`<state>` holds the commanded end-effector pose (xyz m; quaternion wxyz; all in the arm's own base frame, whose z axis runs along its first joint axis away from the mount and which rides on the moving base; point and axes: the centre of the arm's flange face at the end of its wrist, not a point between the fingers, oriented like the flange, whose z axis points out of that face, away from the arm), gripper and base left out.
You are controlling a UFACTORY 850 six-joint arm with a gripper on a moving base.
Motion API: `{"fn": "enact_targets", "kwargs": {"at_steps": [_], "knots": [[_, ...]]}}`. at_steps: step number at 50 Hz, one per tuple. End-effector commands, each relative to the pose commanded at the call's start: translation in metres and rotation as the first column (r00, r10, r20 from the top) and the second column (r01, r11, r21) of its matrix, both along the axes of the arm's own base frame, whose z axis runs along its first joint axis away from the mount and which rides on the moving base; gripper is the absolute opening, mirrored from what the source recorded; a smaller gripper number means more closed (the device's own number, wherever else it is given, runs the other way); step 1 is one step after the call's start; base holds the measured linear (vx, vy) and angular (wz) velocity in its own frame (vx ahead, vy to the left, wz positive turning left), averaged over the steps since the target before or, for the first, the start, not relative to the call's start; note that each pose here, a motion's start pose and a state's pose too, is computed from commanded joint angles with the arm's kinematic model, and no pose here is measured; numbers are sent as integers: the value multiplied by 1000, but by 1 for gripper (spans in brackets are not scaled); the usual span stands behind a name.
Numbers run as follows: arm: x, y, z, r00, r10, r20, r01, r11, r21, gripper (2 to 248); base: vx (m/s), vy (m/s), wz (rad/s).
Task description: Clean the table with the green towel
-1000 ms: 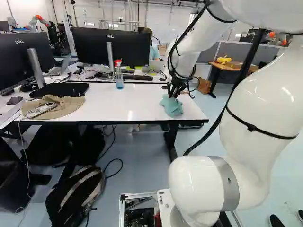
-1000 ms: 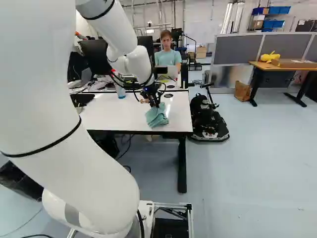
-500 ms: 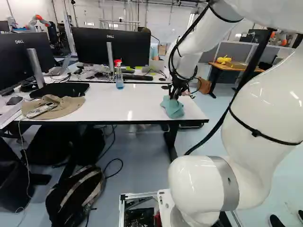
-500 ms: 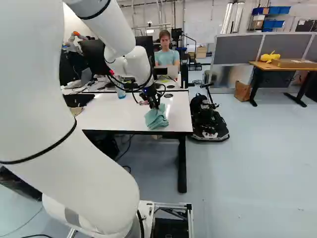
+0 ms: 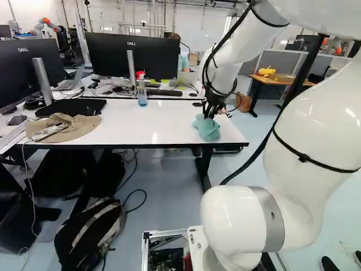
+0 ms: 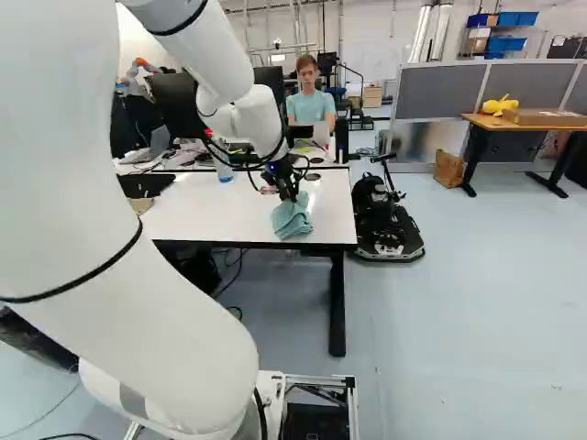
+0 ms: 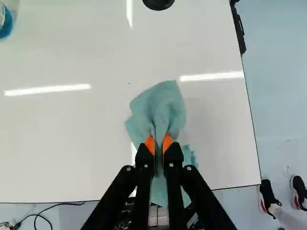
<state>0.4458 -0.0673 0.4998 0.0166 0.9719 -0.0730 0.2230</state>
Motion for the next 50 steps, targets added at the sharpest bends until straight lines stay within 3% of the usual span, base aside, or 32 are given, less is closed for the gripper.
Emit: {"fn": "enact_targets", "kwargs": {"at_steps": [50], "knots": [[3,-89,0,983,-184,2,184,983,0,38,0,0,0]]}}
